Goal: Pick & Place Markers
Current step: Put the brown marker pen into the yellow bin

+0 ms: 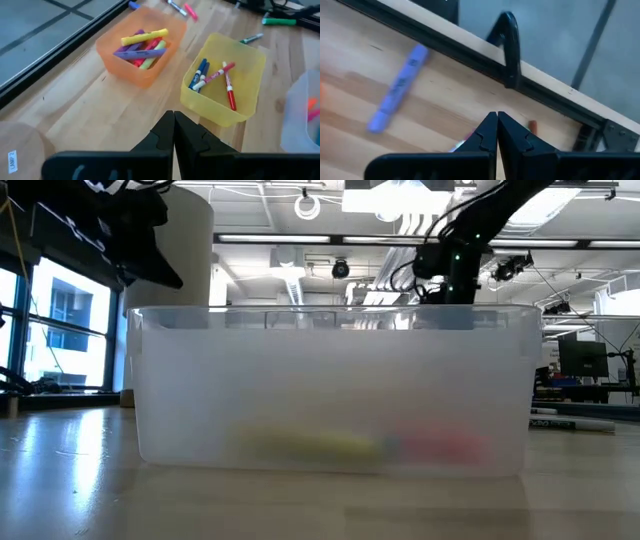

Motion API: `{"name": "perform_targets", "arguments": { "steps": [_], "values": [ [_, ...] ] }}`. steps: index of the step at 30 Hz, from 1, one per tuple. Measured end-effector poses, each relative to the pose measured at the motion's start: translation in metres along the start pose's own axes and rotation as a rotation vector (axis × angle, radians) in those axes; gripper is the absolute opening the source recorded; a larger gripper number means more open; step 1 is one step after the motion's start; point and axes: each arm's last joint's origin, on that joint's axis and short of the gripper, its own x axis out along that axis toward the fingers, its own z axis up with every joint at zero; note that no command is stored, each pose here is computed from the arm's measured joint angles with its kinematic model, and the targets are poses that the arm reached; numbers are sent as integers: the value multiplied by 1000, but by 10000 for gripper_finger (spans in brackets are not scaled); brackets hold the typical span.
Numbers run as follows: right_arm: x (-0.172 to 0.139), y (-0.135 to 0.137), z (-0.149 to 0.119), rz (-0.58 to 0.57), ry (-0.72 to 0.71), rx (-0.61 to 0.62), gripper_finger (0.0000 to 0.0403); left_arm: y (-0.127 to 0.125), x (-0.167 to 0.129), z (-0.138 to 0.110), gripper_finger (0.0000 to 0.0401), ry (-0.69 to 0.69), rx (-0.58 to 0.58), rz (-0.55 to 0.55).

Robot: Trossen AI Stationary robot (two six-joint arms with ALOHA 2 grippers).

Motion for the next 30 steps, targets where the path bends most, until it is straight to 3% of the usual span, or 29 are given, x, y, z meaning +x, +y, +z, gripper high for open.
{"name": "perform_targets", "arguments": {
  "steps": [7, 15, 18, 25, 30],
  "values": [
    [43, -20, 3, 2, 208, 14, 11, 1, 0, 0, 0, -2, -57, 19],
    [53, -44, 0, -63, 269, 124, 115, 2, 0, 0, 0, -10, -73, 62],
    [55, -52, -4, -107, 291, 145, 134, 2, 0, 0, 0, -14, -72, 82],
    [71, -54, -31, -127, 392, 157, 122, 2, 0, 0, 0, -14, -64, 85],
    [77, -49, -35, -149, 373, 167, 99, 2, 0, 0, 0, -14, -53, 84]
  ]
}}
